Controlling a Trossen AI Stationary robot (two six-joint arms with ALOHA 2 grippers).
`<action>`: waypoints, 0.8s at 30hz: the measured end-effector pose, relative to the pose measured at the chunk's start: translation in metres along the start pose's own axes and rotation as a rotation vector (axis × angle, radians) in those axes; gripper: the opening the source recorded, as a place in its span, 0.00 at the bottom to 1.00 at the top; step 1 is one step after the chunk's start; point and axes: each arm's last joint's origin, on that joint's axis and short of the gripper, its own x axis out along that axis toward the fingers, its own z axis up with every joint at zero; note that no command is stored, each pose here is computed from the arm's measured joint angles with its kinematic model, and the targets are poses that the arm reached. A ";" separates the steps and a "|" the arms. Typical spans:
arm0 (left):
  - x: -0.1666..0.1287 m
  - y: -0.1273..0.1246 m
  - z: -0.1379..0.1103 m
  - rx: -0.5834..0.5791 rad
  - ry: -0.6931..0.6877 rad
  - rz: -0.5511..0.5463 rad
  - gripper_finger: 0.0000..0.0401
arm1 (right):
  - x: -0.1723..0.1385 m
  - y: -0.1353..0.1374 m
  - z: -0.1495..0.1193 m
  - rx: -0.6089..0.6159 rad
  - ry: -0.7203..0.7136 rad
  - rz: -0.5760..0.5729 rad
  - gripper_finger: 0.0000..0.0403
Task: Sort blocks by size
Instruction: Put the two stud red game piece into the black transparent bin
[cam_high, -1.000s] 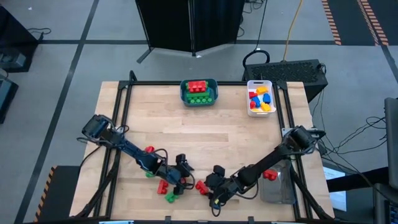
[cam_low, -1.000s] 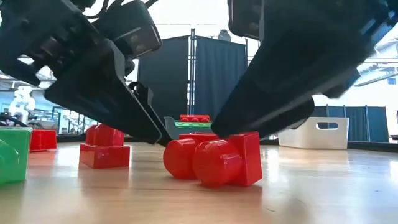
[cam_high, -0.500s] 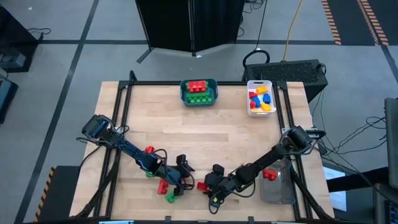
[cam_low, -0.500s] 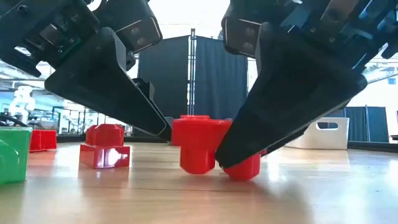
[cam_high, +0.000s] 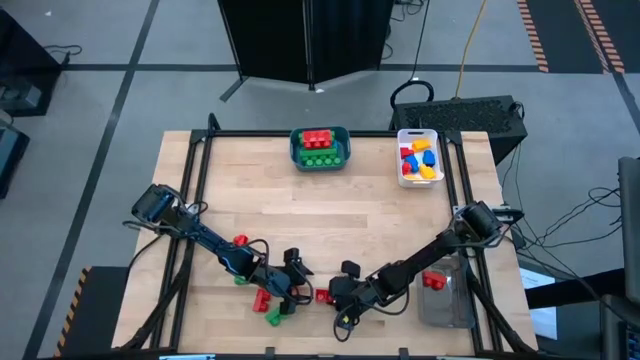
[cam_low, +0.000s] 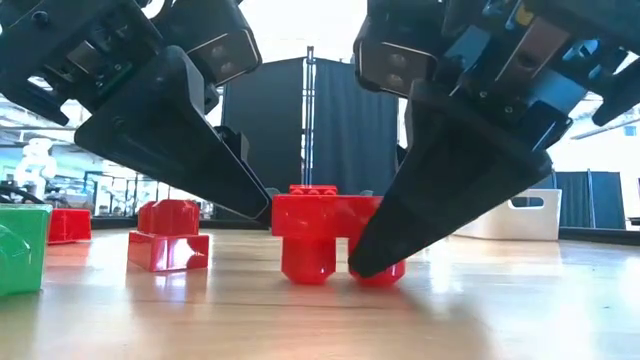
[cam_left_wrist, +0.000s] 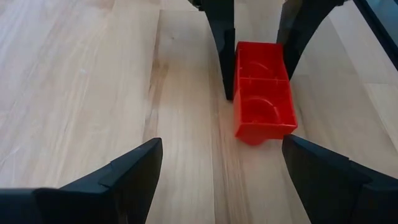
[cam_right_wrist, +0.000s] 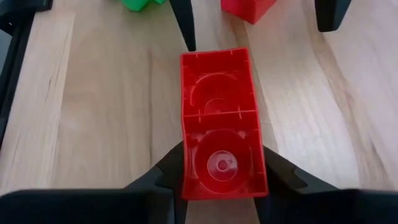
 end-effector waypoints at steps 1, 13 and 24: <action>0.000 0.000 0.000 0.000 0.000 0.000 0.80 | 0.000 0.000 0.000 -0.005 0.001 0.001 0.28; 0.000 0.002 -0.001 0.006 0.004 0.039 0.80 | -0.055 0.000 0.011 -0.030 0.075 -0.076 0.28; -0.003 0.002 0.000 0.005 0.010 0.041 0.80 | -0.158 0.003 -0.006 0.113 0.217 -0.202 0.29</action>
